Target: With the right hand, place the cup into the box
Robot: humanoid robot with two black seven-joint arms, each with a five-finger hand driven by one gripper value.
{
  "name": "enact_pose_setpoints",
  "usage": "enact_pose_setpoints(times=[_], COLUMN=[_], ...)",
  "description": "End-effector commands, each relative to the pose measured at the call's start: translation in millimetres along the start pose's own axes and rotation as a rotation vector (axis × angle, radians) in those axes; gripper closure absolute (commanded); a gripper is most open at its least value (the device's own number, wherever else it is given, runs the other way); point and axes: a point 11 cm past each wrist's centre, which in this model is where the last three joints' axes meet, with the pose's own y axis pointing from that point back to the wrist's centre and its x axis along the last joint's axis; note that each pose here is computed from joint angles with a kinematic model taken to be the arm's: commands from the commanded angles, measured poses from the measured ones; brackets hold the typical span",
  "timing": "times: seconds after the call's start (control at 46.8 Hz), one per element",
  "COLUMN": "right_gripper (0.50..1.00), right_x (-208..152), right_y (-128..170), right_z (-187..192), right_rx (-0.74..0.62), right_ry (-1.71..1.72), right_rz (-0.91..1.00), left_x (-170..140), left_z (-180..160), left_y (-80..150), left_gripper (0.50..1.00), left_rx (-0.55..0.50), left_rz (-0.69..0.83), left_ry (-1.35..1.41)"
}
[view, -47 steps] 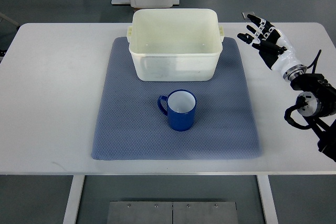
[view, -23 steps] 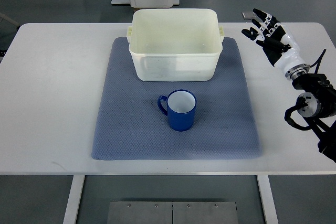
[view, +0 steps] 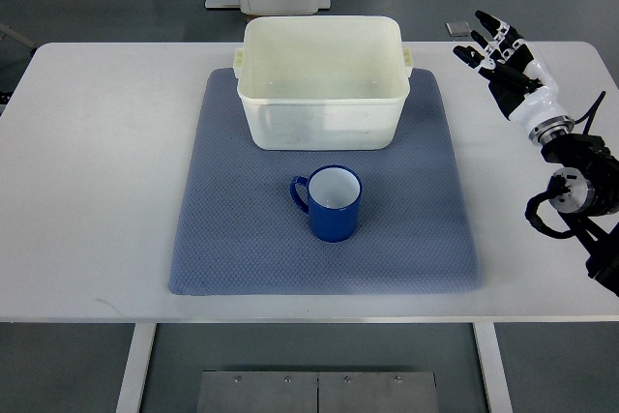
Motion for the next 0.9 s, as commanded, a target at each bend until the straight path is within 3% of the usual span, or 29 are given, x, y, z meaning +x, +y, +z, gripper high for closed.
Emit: enact_pose_setpoints(times=[0.0,0.342,0.877], right_gripper=[0.500,0.500,0.500], right_x=[-7,-64,-142], right_y=[-8,-19,-12], right_z=[-9,-60,-60], right_rx=[0.000,0.043,0.000], right_ry=[0.006,0.067,0.292], right_rz=[-0.019,-0.222,-0.566], left_x=[0,0,0], left_z=[0,0,0], left_y=[0,0,0], left_gripper=[0.500,0.500,0.500], left_rx=[0.000,0.000,0.000], left_rz=[0.000,0.000,0.000], left_ry=[0.000,0.000,0.000])
